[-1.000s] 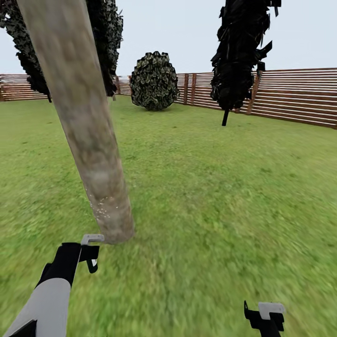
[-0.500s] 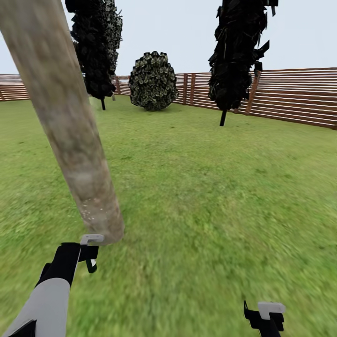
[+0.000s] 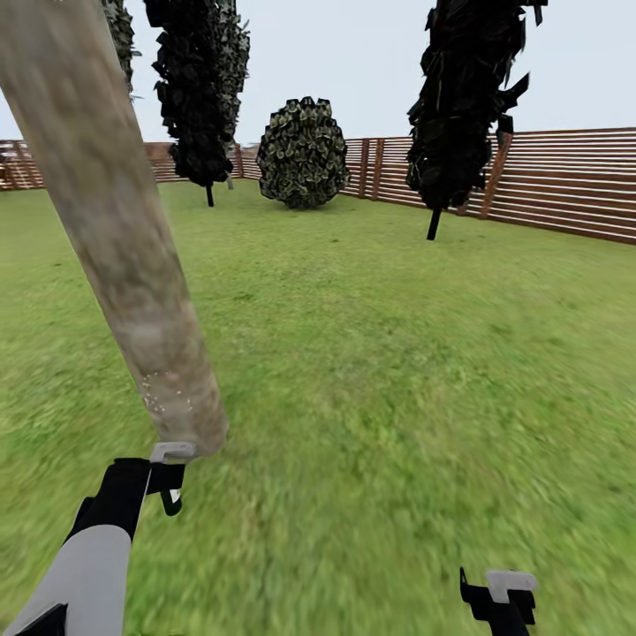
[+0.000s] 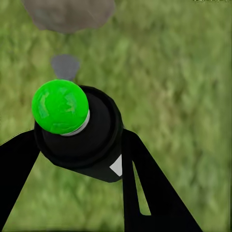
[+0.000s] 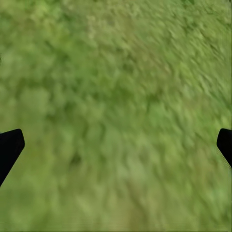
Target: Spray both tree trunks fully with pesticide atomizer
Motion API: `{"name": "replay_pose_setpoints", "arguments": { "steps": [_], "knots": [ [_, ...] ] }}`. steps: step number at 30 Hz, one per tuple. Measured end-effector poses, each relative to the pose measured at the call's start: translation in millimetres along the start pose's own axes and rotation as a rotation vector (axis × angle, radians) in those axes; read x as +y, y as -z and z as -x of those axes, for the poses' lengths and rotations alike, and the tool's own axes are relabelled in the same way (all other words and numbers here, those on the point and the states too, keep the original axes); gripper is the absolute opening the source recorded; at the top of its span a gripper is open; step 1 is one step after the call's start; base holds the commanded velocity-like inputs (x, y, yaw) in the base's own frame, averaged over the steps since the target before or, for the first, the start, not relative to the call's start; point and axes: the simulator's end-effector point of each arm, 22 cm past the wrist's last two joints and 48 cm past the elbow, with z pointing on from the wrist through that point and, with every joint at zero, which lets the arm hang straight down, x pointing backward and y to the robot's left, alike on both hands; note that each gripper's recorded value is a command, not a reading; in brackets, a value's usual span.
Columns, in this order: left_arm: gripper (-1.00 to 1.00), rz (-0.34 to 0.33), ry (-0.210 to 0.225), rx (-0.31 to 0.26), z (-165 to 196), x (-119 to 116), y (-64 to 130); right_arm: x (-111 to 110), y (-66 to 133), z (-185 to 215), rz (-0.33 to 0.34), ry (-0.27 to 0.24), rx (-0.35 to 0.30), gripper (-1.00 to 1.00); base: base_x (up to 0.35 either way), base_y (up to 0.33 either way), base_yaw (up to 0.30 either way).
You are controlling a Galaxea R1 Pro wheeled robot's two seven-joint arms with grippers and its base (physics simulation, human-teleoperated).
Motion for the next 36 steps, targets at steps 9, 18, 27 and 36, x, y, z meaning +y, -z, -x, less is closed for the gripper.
{"name": "replay_pose_setpoints", "arguments": {
  "steps": [9, 18, 27, 36],
  "knots": [
    [-1.0, 0.001, 0.0, 0.0, 0.0, 0.9, 0.2, 0.0, 0.1, 0.0, 0.0, 0.0, 0.0, 1.0, 0.167, -0.254, 0.251],
    [-1.0, 0.017, 0.02, 0.002, -2.6, 14.2, 0.8, 0.0, 0.1, 0.0, 0.0, 0.0, 0.0, 1.0, 0.198, -0.232, 0.018],
    [-1.0, 0.051, 0.04, 0.001, -3.8, 42.7, 3.7, 0.1, 0.0, 0.0, 0.0, 0.0, 0.0, 1.0, 0.179, -0.235, 0.164],
    [-1.0, 0.033, 0.037, -0.003, 4.9, 32.5, 4.5, 0.2, 0.0, -0.2, 0.001, 0.0, 0.0, 1.0, 0.009, -0.05, 0.276]
  ]
}}
